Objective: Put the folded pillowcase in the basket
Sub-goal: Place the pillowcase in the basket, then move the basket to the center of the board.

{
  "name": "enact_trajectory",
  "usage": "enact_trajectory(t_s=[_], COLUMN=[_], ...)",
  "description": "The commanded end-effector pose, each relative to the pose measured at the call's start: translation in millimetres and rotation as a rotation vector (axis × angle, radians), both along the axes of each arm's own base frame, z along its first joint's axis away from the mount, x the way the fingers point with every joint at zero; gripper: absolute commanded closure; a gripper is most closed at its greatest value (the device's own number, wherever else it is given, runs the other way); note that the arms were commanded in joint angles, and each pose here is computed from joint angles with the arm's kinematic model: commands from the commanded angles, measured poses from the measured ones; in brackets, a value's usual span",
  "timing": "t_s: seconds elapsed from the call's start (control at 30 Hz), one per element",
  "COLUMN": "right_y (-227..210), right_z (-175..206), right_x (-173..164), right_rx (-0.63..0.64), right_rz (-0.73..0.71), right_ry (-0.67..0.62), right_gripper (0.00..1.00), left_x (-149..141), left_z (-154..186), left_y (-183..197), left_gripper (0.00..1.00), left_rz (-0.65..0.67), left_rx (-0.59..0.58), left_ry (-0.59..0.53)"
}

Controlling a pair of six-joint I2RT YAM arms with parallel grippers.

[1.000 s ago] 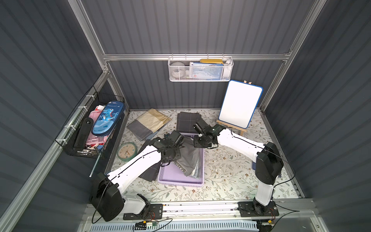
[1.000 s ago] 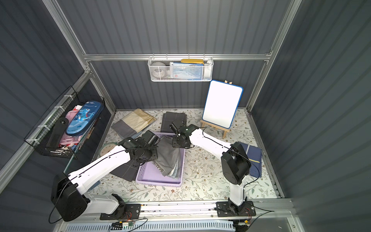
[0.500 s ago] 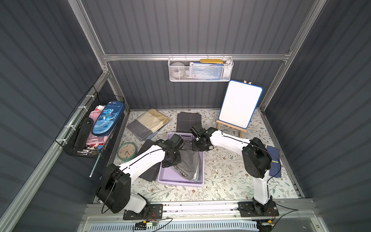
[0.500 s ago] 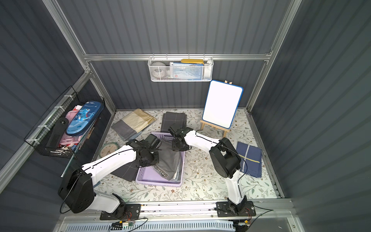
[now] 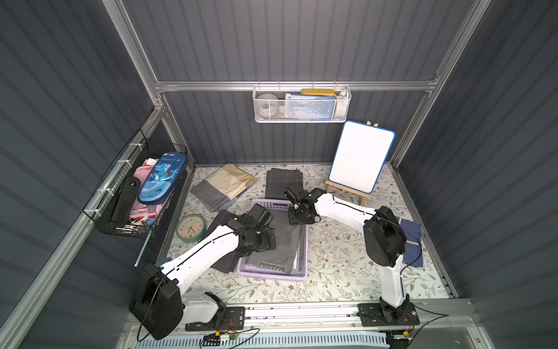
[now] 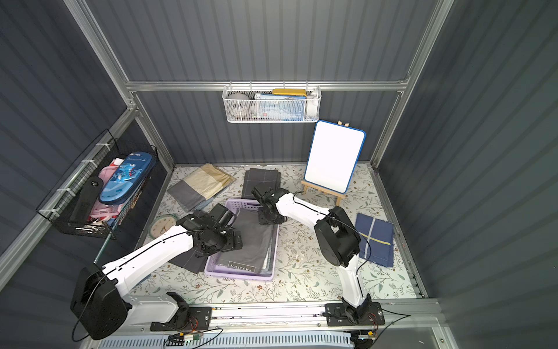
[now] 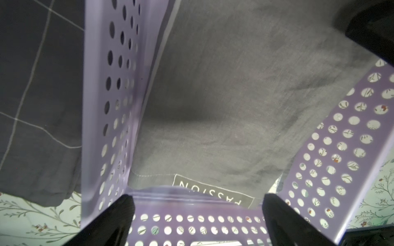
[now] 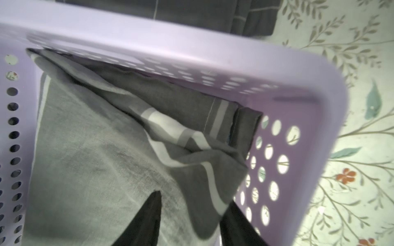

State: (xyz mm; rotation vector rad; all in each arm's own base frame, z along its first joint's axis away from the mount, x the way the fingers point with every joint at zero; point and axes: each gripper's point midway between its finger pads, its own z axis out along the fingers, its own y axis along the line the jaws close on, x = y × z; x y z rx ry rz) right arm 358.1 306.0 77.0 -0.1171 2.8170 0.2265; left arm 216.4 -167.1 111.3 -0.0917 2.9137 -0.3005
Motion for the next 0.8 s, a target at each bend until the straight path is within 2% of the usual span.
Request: enact_trajectory(t_s=[0.0, 0.13, 0.2, 0.23, 0.27, 0.33, 0.43, 0.5, 0.6, 0.77], right_y=[-7.1, -13.7, -18.8, -22.1, -25.1, -35.8, -52.4, -56.5, -58.7, -58.1], right_z=[22.8, 51.4, 61.3, 65.0, 65.5, 67.6, 57.7, 48.8, 31.9, 15.8], right_x=[1.3, 2.7, 1.4, -0.8, -3.6, -11.5, -27.4, -43.4, -69.8, -93.2], right_rx=[-0.031, -0.051, -0.052, -0.051, -0.052, -0.06, -0.06, -0.045, -0.01, 0.027], right_rz=[0.003, 0.001, -0.008, -0.011, -0.012, -0.028, -0.034, -0.013, 0.016, 0.034], right_ry=[-0.055, -0.125, -0.152, -0.157, -0.156, -0.159, -0.142, -0.096, -0.011, 0.038], right_gripper=[0.5, 0.48, 0.51, 0.59, 0.71, 1.0, 1.0, 0.77, 0.62, 0.58], left_x=[-1.1, 10.4, 18.9, 24.0, 29.2, 40.8, 59.2, 68.9, 77.0, 82.5], left_z=[18.2, 34.3, 37.7, 37.0, 35.4, 27.5, 11.3, 11.0, 25.9, 44.9], left_y=[0.1, 0.1, -7.2, -13.2, -18.0, -27.5, -27.0, -22.9, -22.1, -4.3], left_gripper=[0.01, 0.01, 0.01, 0.01, 0.01, 0.01, 0.04, 0.09, 0.07, 0.02], left_rz=[0.0, 0.007, -0.012, -0.032, -0.043, -0.063, -0.032, 0.009, 0.03, 0.052], left_rx=[-0.027, -0.011, -0.031, -0.045, -0.055, -0.057, 0.016, 0.055, 0.045, 0.068], left_ry=[-0.017, -0.061, -0.092, -0.105, -0.117, -0.12, -0.121, -0.139, -0.194, -0.255])
